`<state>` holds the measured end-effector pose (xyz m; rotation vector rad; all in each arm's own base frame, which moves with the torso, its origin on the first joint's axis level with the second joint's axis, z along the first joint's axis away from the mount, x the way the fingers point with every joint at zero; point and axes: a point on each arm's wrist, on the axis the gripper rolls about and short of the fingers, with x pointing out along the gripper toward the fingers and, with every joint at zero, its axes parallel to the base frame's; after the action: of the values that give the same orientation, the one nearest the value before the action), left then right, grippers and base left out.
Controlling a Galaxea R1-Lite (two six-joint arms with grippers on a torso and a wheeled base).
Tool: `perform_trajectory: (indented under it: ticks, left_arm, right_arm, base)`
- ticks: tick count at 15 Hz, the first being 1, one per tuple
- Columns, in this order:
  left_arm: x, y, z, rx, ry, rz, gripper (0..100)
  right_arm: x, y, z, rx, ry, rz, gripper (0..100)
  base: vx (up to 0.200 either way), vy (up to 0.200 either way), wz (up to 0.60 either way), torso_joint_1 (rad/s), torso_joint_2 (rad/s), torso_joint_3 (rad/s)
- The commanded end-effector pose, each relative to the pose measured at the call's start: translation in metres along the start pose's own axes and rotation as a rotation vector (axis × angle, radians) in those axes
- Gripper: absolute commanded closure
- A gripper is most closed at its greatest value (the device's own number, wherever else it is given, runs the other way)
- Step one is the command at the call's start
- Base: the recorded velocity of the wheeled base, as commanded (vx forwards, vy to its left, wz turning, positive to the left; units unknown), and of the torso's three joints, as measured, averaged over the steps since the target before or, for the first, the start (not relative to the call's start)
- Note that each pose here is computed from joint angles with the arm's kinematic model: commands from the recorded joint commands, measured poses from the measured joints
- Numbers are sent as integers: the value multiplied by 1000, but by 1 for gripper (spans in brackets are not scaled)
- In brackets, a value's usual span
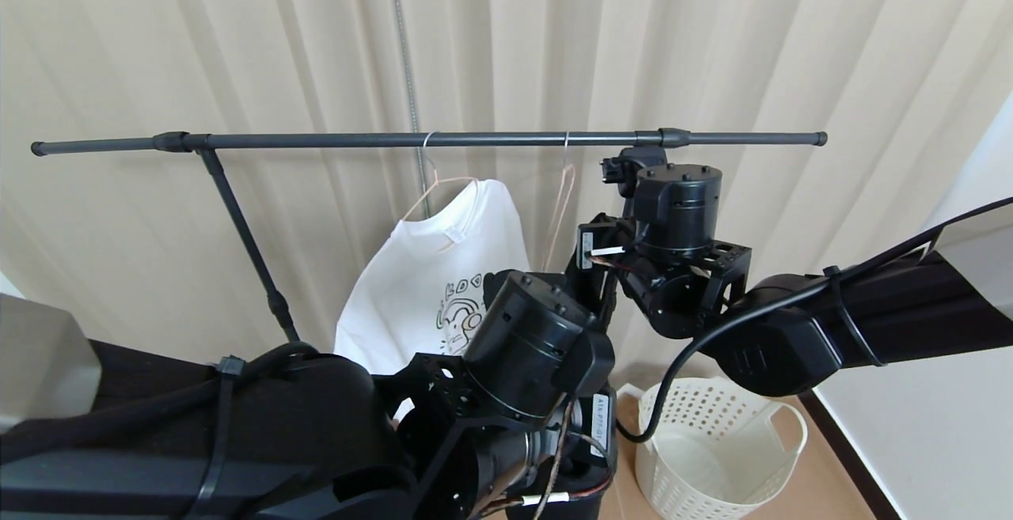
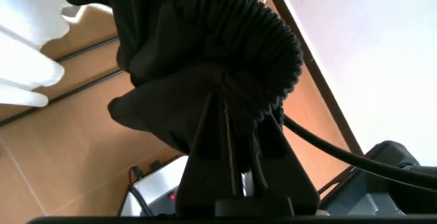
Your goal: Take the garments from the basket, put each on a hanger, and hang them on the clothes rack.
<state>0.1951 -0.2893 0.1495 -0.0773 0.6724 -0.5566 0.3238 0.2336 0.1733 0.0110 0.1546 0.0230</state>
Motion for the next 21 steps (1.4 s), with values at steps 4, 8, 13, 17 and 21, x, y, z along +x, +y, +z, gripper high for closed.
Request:
perform_trajectory:
  ticks: [4,8,13,17,21]
  left_arm:
    - [-2,32,8,-41,-49,155,100]
    - [-2,49,31,-88,-135,246,100]
    - [9,73,72,-143,-235,302,100]
    - [3,71,101,-154,-302,294,100]
    - [-1,68,118,-149,-354,277,100]
  right_arm:
    - [-12,-24,26,5,-13,-71,100]
    - [-41,-44,40,-90,34,-89,100]
    - [-68,-52,48,-147,92,-91,100]
    - [-71,-56,42,-203,165,-86,100]
    - [-65,-63,34,-253,217,-100,100]
  base:
    - [0,0,0,0,0,0]
    - [0,0,0,0,0,0]
    - [0,0,0,0,0,0]
    - [0,0,0,0,0,0]
    - [0,0,0,0,0,0]
